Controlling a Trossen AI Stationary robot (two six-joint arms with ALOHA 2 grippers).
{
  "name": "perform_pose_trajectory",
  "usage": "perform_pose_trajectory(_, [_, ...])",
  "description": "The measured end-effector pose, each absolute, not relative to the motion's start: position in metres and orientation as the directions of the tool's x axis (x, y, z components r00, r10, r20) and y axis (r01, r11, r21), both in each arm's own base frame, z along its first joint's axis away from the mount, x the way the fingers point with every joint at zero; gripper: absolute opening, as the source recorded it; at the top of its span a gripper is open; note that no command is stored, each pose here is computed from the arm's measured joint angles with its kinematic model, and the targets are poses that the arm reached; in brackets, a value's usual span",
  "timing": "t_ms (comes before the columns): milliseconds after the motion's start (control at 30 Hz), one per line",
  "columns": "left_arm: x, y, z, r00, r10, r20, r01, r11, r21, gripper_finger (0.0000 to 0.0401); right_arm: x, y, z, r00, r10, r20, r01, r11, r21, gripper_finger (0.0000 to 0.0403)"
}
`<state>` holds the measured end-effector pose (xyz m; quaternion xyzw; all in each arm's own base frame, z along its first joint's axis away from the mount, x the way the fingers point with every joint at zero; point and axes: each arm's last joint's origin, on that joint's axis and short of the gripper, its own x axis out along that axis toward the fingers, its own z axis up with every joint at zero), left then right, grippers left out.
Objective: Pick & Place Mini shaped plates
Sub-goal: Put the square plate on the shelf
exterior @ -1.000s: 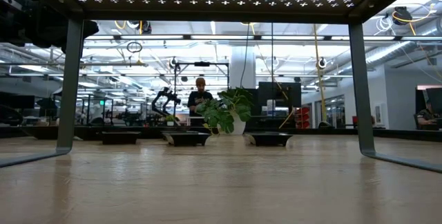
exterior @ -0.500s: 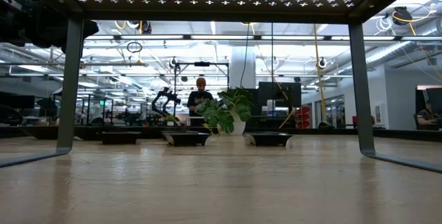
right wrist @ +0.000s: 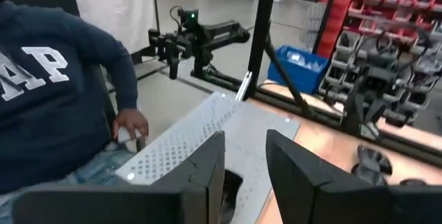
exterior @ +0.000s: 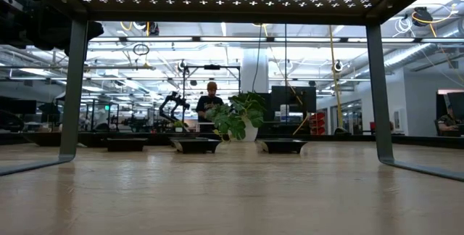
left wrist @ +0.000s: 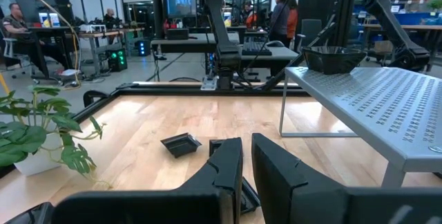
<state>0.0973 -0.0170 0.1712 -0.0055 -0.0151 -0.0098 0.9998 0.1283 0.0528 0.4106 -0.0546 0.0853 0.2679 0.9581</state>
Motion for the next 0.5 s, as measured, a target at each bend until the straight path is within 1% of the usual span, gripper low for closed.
perform_pose_trajectory(167, [0.097, -0.017, 0.171, 0.999, -0.019, 0.030, 0.020, 1.000, -0.011, 0.0035, 0.129, 0.053, 0.368, 0.839, 0.482, -0.253, -0.514, 0.854, -0.075, 0.0095])
perform_pose_trajectory(267, [0.097, -0.017, 0.171, 0.999, -0.019, 0.030, 0.019, 1.000, -0.011, 0.0035, 0.128, 0.051, 0.344, 0.865, 0.454, -0.213, -0.480, 0.872, -0.093, 0.0095])
perform_pose_trajectory(333, [0.097, -0.017, 0.171, 0.999, -0.019, 0.030, 0.020, 1.000, -0.011, 0.0035, 0.121, 0.048, 0.331, 0.872, 0.460, -0.166, -0.478, 0.873, -0.094, 0.0094])
perform_pose_trajectory(433, [0.097, -0.017, 0.171, 0.999, -0.019, 0.030, 0.020, 1.000, -0.011, 0.0035, 0.111, 0.045, 0.300, 0.881, 0.459, -0.117, -0.470, 0.879, -0.083, 0.0094])
perform_pose_trajectory(500, [0.097, -0.017, 0.171, 0.999, -0.019, 0.030, 0.020, 1.000, -0.011, 0.0035, 0.105, 0.041, 0.280, 0.901, 0.427, -0.073, -0.432, 0.899, -0.073, 0.0095])
